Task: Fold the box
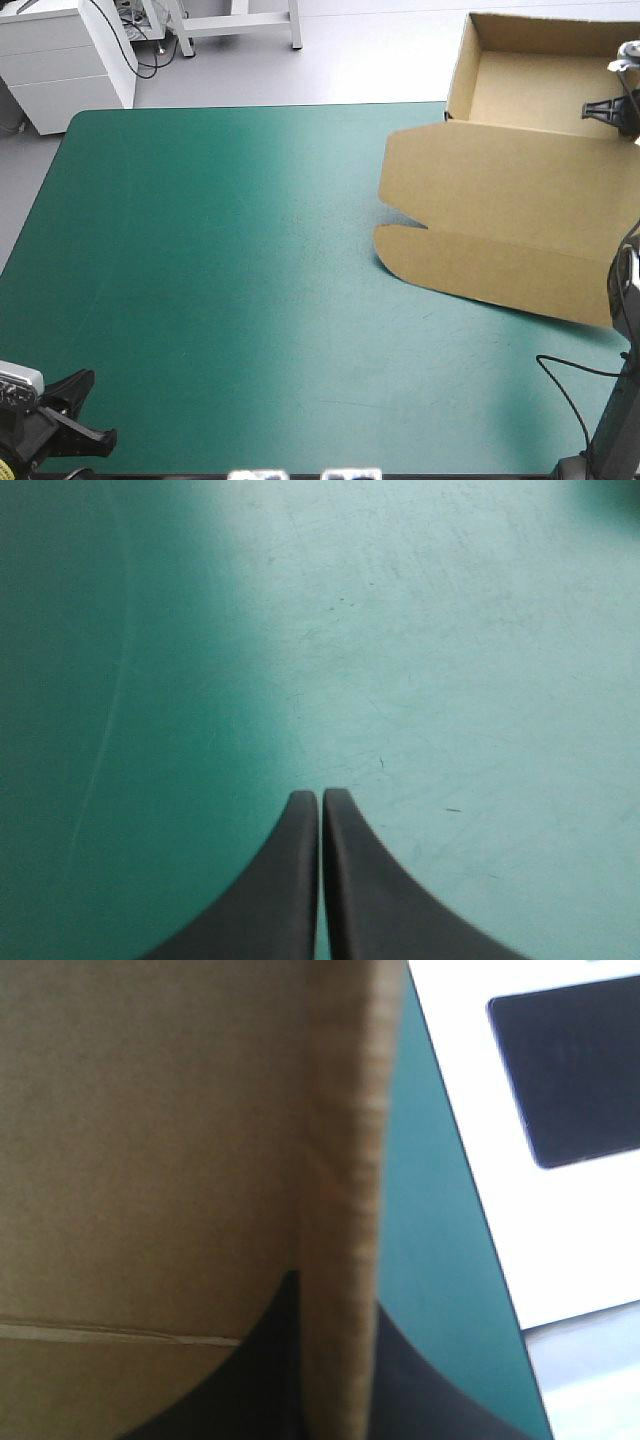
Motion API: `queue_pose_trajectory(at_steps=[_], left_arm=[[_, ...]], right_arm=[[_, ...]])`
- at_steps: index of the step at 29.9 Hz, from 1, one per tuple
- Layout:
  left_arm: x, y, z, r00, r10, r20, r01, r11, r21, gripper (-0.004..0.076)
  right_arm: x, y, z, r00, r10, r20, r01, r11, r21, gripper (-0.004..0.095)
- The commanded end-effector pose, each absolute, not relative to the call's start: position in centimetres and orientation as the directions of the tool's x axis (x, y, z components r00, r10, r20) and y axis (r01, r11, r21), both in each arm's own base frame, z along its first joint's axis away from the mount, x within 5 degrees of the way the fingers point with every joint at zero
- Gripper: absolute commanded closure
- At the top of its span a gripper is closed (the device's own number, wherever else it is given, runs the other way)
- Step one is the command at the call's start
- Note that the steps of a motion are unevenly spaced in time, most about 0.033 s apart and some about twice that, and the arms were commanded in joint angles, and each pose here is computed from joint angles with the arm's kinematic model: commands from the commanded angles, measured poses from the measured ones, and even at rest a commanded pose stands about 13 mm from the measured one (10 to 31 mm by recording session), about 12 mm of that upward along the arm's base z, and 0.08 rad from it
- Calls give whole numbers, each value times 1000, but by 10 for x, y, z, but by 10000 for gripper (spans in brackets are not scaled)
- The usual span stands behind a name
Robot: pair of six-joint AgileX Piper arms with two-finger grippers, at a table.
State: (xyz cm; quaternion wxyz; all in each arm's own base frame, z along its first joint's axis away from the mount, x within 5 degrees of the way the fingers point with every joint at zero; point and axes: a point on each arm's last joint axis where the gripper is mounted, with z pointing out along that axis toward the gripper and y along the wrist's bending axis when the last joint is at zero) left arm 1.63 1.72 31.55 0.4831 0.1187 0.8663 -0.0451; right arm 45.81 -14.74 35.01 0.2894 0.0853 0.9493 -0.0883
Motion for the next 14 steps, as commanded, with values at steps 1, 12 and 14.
queue_pose_trajectory(at_steps=[1,12,14], left_arm=[[20,18,326,-450,159,-879,240,969,53,731],[20,18,325,-453,158,-877,242,969,49,731],[20,18,325,-453,158,-877,242,969,49,731]], right_arm=[[460,-157,346,-815,105,-569,213,969,-126,927],[476,-174,295,-862,150,-485,227,969,-103,887],[474,-181,295,-856,172,-488,240,967,-80,804]])
